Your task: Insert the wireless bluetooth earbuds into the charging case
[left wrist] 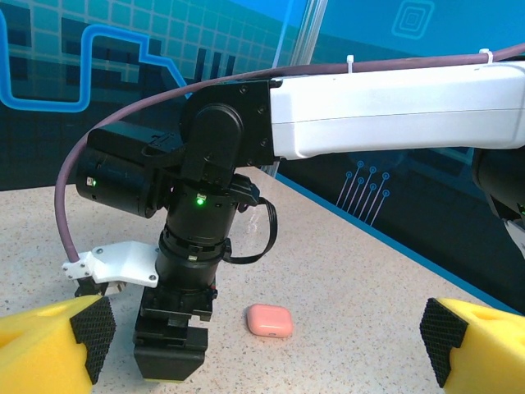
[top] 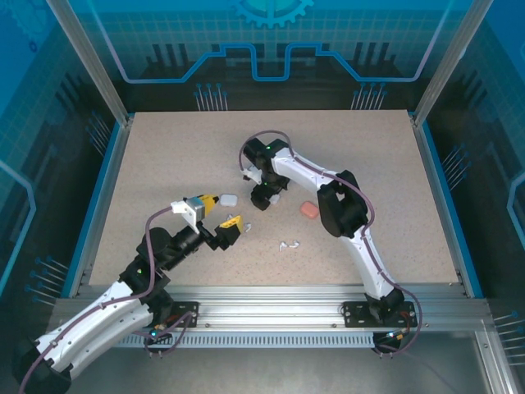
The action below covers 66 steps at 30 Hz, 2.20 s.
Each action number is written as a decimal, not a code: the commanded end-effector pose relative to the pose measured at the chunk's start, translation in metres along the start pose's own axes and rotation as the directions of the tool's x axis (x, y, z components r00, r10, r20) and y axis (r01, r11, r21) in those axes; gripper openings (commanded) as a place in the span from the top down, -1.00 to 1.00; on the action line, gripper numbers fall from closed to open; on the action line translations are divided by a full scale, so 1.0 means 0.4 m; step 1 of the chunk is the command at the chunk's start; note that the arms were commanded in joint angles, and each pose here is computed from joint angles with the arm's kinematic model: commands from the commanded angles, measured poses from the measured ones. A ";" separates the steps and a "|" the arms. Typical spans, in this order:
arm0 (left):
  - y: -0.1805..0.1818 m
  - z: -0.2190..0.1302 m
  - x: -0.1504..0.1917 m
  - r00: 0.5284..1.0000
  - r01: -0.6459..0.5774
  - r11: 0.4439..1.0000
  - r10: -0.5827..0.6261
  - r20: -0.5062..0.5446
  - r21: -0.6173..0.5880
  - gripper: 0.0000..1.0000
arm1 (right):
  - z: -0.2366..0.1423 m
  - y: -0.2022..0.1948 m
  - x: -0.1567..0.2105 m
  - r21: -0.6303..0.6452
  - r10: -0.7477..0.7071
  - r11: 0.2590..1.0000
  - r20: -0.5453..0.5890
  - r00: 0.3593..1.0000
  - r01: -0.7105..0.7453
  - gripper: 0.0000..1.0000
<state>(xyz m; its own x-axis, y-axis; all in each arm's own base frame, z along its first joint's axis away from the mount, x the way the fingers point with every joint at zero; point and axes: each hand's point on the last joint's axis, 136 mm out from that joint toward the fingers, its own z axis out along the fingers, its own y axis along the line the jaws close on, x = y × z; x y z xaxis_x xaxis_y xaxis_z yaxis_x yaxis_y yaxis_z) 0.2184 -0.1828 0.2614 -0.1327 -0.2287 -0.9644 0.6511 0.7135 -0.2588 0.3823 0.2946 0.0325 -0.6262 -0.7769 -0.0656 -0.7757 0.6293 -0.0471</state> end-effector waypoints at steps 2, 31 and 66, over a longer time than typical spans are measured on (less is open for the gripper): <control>-0.005 -0.002 -0.030 0.999 -0.028 1.000 0.028 0.030 -0.003 -0.97 | 0.005 0.024 0.032 -0.009 -0.005 1.000 -0.074 0.997 0.004 -0.56; -0.004 -0.003 -0.017 1.000 -0.014 1.000 0.014 0.025 0.000 -0.97 | 0.060 0.024 -0.011 0.053 0.168 0.985 -0.016 0.986 -0.167 -0.26; -0.002 -0.009 -0.012 0.999 -0.015 1.000 0.015 0.030 -0.001 -0.97 | 0.052 0.026 -0.010 0.002 0.270 0.963 -0.009 0.963 -0.270 -0.17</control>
<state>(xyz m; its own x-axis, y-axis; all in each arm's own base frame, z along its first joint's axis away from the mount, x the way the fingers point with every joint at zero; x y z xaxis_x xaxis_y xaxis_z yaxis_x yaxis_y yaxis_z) 0.2167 -0.1815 0.2651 -0.1221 -0.2378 -0.9636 0.6540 0.7111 -0.2583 0.3822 0.3087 0.0193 -0.7975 -0.5962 -0.0926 -0.5954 0.8025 -0.0394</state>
